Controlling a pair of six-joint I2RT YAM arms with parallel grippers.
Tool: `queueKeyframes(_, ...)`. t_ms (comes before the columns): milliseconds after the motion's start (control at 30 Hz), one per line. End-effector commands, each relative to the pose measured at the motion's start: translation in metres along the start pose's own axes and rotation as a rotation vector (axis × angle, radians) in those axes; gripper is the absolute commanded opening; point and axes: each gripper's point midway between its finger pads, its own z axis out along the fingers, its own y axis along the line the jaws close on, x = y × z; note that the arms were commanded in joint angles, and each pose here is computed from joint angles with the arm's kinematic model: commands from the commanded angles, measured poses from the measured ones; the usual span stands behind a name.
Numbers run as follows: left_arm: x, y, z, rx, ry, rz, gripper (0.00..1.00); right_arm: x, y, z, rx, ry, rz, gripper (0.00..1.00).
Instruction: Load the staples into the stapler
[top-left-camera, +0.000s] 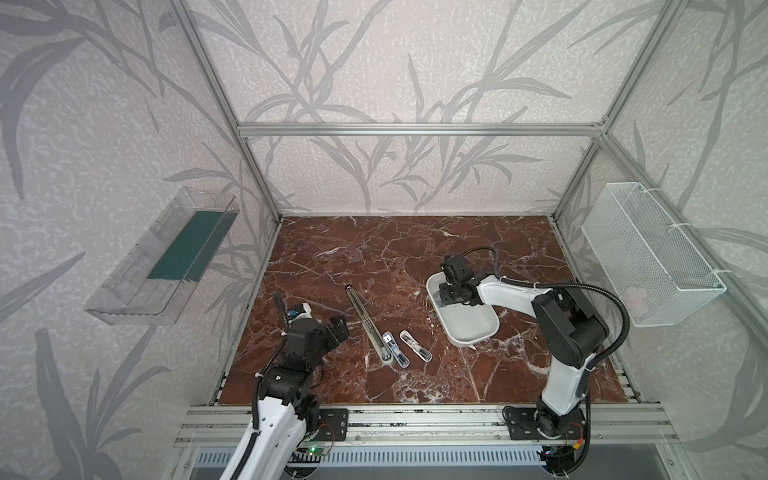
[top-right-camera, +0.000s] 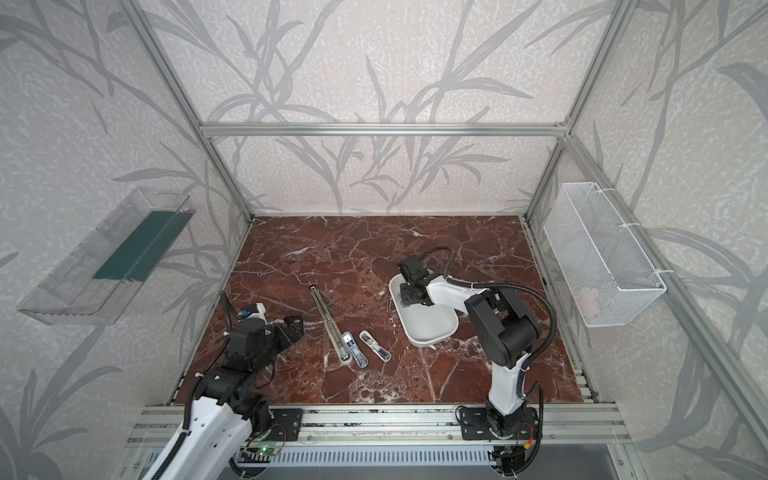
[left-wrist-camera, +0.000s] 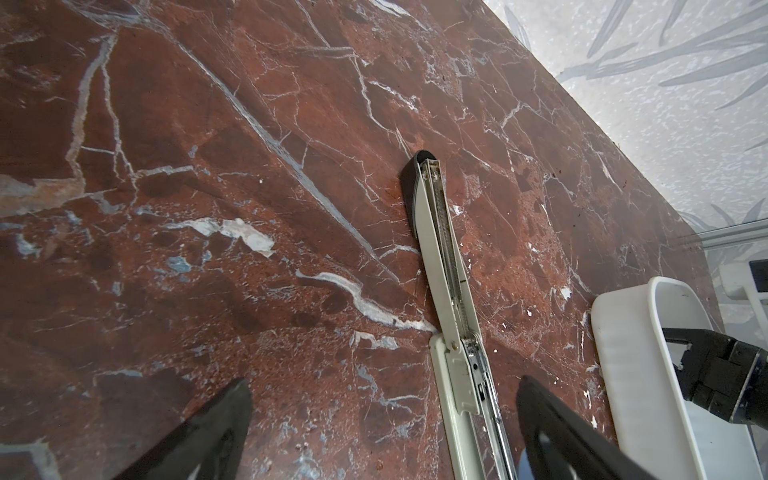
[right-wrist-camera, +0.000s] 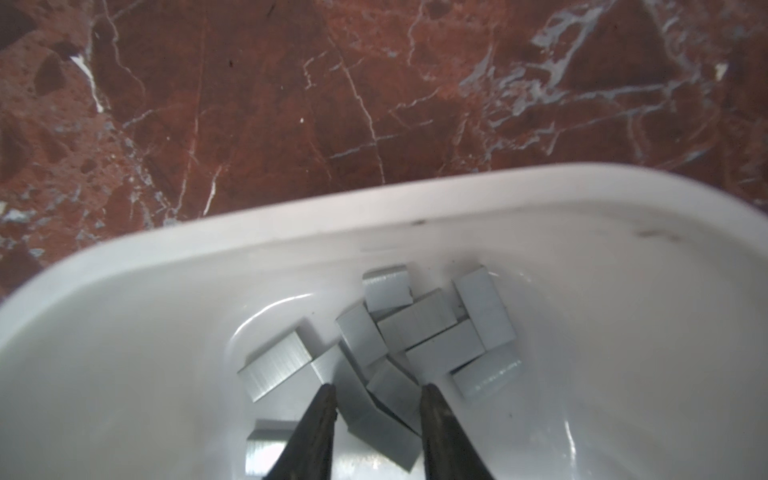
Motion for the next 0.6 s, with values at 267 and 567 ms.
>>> queueKeyframes(267,-0.005,0.006,0.004,-0.054,-0.01,0.004,0.99,0.028,0.001,-0.008,-0.066,0.042,0.044,0.34)
queueKeyframes(567,-0.004,0.007,0.005,-0.066,-0.003,0.007,0.99,0.034,-0.003,-0.023,-0.062,0.024,0.078,0.32)
